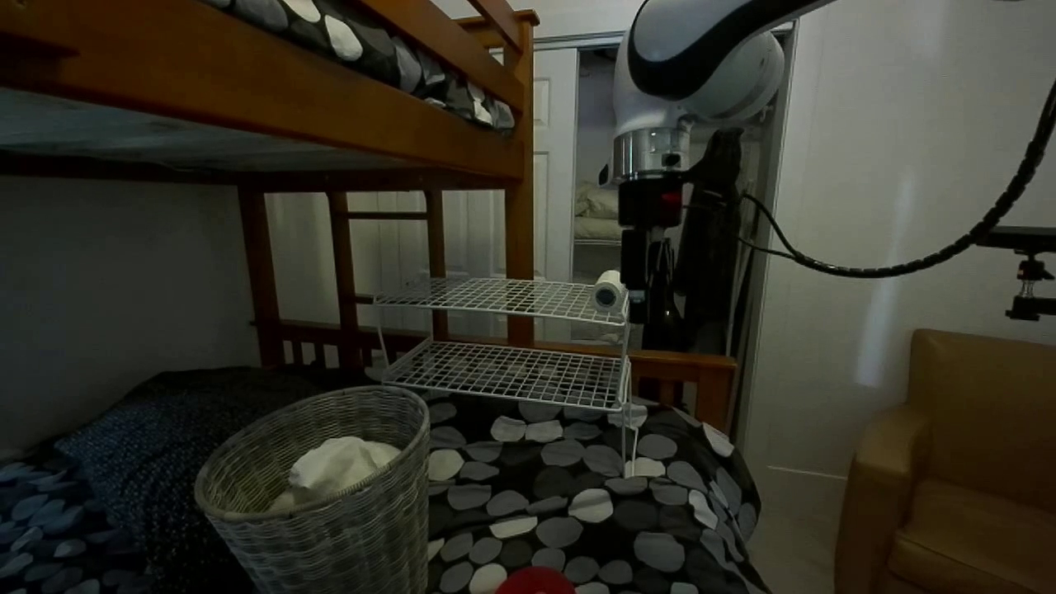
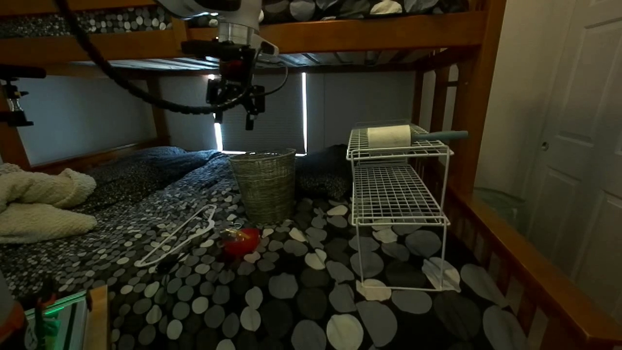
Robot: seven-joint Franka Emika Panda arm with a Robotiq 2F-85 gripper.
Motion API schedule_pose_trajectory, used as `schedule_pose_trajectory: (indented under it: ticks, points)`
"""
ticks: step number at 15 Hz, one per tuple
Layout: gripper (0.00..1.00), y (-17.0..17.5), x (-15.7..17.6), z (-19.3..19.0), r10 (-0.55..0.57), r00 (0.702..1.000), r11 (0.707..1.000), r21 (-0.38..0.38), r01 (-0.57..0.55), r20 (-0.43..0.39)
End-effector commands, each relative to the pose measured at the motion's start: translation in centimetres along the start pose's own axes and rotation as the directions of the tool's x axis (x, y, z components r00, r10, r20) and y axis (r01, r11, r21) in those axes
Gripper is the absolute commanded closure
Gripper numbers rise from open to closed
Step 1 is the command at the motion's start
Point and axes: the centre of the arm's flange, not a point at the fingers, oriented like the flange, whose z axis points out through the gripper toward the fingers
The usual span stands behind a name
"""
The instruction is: Put the spice bottle in the basket
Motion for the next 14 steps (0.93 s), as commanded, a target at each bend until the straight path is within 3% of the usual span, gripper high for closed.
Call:
schedule_pose_trajectory:
  ticks: [1,4,5,8,9,14]
  points:
    - [0.00,-5.4,-4.4,2.2,-0.098,0.995,0.995,-0.022,0.097,-0.013]
    - [0.00,-4.1,-6.0,4.9,-0.263,0.957,0.965,0.024,0.262,0.125]
    - [0.00,-5.2,-3.7,3.3,-0.185,0.979,0.983,0.001,0.186,0.086]
    - [0.00,-4.4,-4.6,4.6,-0.241,0.964,0.971,0.032,0.239,0.112]
    - [0.00,-4.7,-4.2,5.0,-0.230,0.966,0.973,0.001,0.232,0.122]
    - [0.00,-8.1,-0.4,11.6,-0.129,0.989,0.987,-0.087,0.134,0.069]
